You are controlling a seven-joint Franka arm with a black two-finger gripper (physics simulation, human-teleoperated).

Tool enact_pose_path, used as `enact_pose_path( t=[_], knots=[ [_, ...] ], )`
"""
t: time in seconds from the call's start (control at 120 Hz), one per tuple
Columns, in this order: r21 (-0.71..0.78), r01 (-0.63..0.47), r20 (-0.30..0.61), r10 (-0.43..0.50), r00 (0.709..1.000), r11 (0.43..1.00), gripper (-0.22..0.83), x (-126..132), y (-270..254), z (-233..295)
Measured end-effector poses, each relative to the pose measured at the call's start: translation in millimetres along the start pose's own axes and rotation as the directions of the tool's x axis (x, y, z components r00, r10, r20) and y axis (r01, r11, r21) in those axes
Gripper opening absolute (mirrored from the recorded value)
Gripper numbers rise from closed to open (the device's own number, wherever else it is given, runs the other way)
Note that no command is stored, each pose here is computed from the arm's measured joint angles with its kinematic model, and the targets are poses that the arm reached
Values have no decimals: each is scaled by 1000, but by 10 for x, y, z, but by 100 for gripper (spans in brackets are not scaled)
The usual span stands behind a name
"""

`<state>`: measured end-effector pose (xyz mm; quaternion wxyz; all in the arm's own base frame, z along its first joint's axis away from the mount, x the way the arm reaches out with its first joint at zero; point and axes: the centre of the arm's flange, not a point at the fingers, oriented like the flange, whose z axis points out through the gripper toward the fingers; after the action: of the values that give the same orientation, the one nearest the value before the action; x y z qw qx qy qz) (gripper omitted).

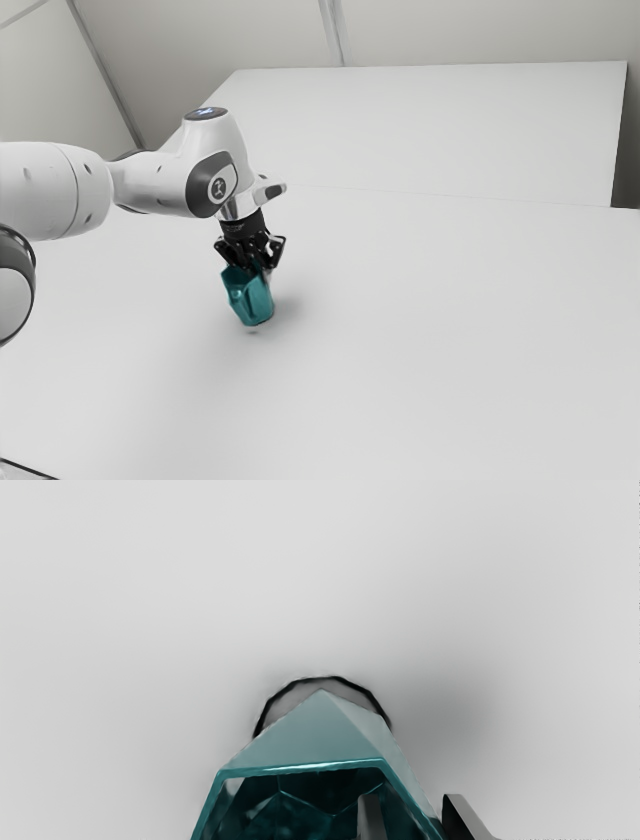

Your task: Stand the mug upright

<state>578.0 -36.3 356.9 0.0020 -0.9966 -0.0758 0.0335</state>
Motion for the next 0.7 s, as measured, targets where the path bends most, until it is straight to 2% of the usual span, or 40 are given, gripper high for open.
enact_pose_path(
  t=[0.108, 0.225, 0.517, 0.7],
  knots=[
    [-4, -4, 0, 4, 1000, 1000, 18, -1, 2, -19],
    [-8, -7, -2, 7, 1000, 1000, 29, -4, 3, -44],
    [-38, -14, 19, 14, 1000, 999, 40, -90, 34, -238],
    [-74, -47, -39, 44, 998, 996, 50, -154, 81, -877]
  ],
)
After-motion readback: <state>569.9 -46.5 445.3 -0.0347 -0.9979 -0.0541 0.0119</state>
